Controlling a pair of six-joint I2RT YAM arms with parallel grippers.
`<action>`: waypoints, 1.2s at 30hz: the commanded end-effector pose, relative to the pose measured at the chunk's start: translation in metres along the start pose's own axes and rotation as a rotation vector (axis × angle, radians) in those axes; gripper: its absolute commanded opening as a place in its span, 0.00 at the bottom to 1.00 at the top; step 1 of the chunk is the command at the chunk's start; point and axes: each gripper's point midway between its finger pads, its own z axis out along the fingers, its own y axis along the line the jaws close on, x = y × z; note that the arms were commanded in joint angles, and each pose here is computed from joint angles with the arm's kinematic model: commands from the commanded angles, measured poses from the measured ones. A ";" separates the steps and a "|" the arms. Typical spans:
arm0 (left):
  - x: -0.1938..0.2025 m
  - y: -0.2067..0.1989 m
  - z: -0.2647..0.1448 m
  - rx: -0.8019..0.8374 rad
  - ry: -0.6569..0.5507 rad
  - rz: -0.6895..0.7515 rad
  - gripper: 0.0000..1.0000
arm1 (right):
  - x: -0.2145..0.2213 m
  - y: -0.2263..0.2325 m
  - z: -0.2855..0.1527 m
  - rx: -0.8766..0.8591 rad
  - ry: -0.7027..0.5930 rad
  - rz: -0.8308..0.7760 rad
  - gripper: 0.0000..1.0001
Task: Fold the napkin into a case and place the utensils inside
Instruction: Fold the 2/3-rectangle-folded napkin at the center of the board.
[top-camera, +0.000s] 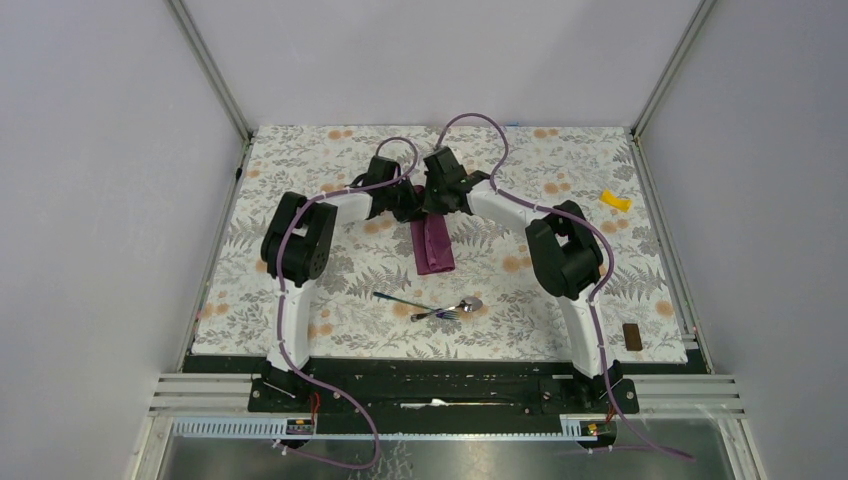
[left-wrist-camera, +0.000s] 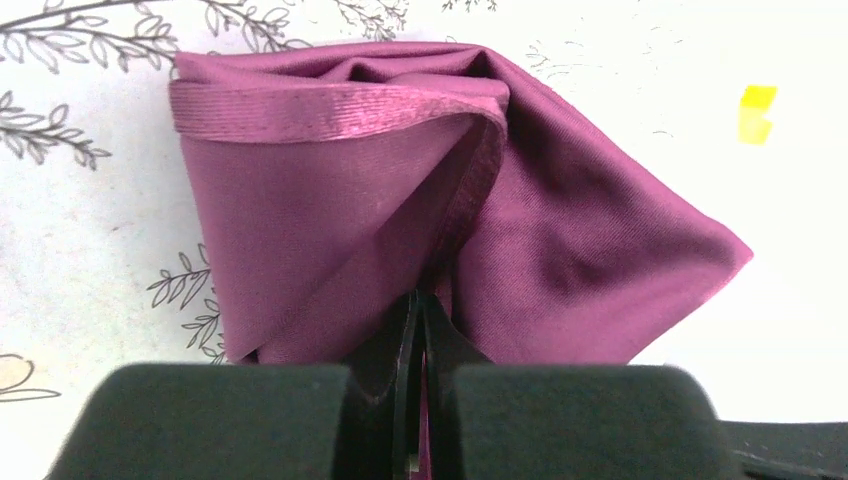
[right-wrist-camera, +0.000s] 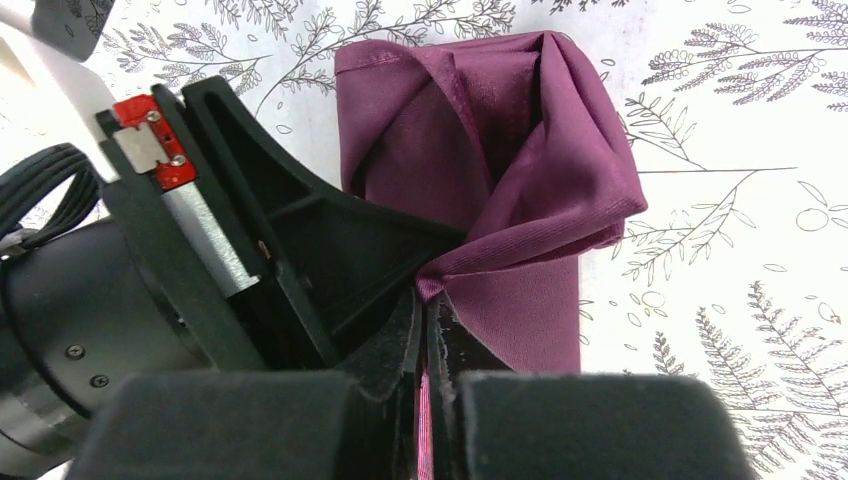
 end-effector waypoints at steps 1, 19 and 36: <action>-0.002 -0.009 -0.015 0.032 -0.017 -0.006 0.09 | -0.009 0.005 0.003 -0.013 -0.056 0.036 0.00; -0.023 -0.003 -0.093 0.025 -0.136 -0.066 0.18 | -0.001 0.010 0.009 -0.056 -0.021 -0.048 0.00; -0.006 0.055 -0.040 -0.102 -0.086 -0.095 0.05 | 0.030 0.041 0.034 -0.040 0.031 -0.319 0.00</action>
